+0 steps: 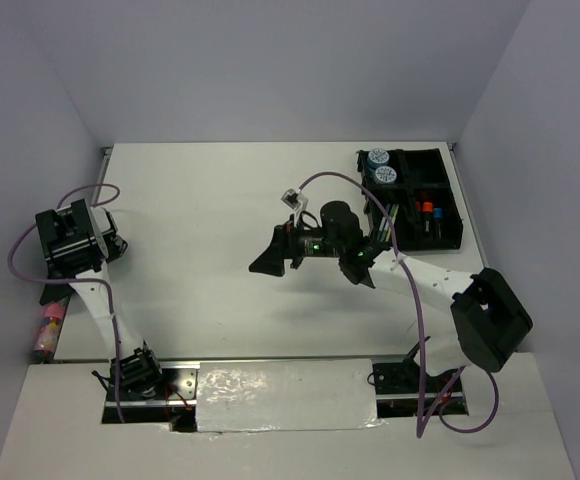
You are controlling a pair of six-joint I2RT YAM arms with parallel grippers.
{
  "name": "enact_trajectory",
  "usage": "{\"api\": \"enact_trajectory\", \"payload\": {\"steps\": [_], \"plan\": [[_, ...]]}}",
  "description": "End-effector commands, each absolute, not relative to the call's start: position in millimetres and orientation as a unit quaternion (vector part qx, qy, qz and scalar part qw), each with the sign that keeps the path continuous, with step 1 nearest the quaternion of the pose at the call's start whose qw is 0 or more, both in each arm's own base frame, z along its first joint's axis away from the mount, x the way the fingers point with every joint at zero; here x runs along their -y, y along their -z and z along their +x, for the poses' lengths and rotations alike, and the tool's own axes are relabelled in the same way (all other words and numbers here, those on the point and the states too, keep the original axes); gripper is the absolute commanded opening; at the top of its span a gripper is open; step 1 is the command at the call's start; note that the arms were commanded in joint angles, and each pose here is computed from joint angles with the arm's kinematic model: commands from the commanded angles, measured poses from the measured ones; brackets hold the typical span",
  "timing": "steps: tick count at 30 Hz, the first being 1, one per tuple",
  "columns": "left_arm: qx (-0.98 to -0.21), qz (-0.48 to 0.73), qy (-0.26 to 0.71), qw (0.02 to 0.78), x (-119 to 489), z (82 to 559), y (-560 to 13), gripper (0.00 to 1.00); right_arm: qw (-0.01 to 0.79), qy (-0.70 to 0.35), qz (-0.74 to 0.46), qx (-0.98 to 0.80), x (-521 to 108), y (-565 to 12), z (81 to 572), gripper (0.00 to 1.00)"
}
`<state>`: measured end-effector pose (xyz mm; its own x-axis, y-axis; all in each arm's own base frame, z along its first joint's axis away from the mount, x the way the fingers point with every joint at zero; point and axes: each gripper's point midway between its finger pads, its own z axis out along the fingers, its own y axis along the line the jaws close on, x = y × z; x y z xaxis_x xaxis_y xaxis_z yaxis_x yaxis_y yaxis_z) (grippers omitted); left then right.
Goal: Sort the stationery into containers
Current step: Move the stationery to the corner of the board.
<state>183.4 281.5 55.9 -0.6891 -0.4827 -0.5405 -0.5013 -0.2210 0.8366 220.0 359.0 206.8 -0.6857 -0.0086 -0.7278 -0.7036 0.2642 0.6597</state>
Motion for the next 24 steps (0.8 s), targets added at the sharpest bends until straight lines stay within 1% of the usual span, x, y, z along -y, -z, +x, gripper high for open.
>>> {"api": "enact_trajectory", "payload": {"steps": [1, 4, 8, 9, 10, 13, 15, 17, 18, 19, 20, 21, 22, 23, 24], "plan": [[-0.608, -0.419, -0.673, 0.040, -280, 185, -75, 0.84, 0.338, -0.565, -0.249, -0.710, -354, -223, 222, 0.99], [-0.608, -0.428, -0.666, 0.065, -271, 192, -87, 0.99, 0.337, -0.567, -0.251, -0.708, -353, -224, 220, 0.99], [-0.606, -0.452, -0.651, 0.073, -266, 189, -96, 0.99, 0.345, -0.567, -0.251, -0.704, -350, -230, 218, 0.99], [-0.605, -0.456, -0.648, 0.075, -266, 189, -95, 0.98, 0.348, -0.566, -0.251, -0.704, -348, -231, 218, 0.99], [-0.606, -0.461, -0.644, 0.072, -264, 187, -94, 0.94, 0.353, -0.566, -0.252, -0.701, -347, -234, 217, 0.99], [-0.609, -0.465, -0.638, 0.074, -262, 189, -97, 0.92, 0.363, -0.563, -0.253, -0.698, -343, -238, 215, 0.99], [-0.601, -0.471, -0.638, 0.097, -262, 197, -111, 0.92, 0.366, -0.558, -0.251, -0.701, -342, -238, 217, 0.99], [-0.598, -0.498, -0.616, 0.122, -255, 203, -127, 0.95, 0.369, -0.557, -0.252, -0.700, -342, -239, 217, 0.99], [-0.612, -0.494, -0.607, 0.115, -249, 201, -132, 0.97, 0.366, -0.558, -0.252, -0.701, -342, -239, 217, 1.00], [-0.617, -0.533, -0.557, 0.158, -243, 217, -132, 0.96, 0.366, -0.559, -0.253, -0.700, -342, -240, 217, 0.99], [-0.636, -0.538, -0.525, 0.175, -240, 226, -128, 0.94, 0.365, -0.559, -0.253, -0.700, -342, -240, 217, 1.00], [-0.682, -0.506, -0.505, 0.154, -232, 221, -116, 0.91, 0.366, -0.559, -0.253, -0.700, -342, -240, 218, 1.00], [-0.673, -0.538, -0.458, 0.217, -229, 236, -127, 0.91, 0.370, -0.556, -0.250, -0.701, -340, -240, 219, 1.00], [-0.688, -0.553, -0.412, 0.227, -217, 239, -122, 0.93, 0.373, -0.552, -0.248, -0.703, -339, -240, 220, 1.00], [-0.690, -0.563, -0.393, 0.230, -208, 232, -116, 0.96, 0.379, -0.546, -0.246, -0.706, -337, -239, 224, 1.00]]}}
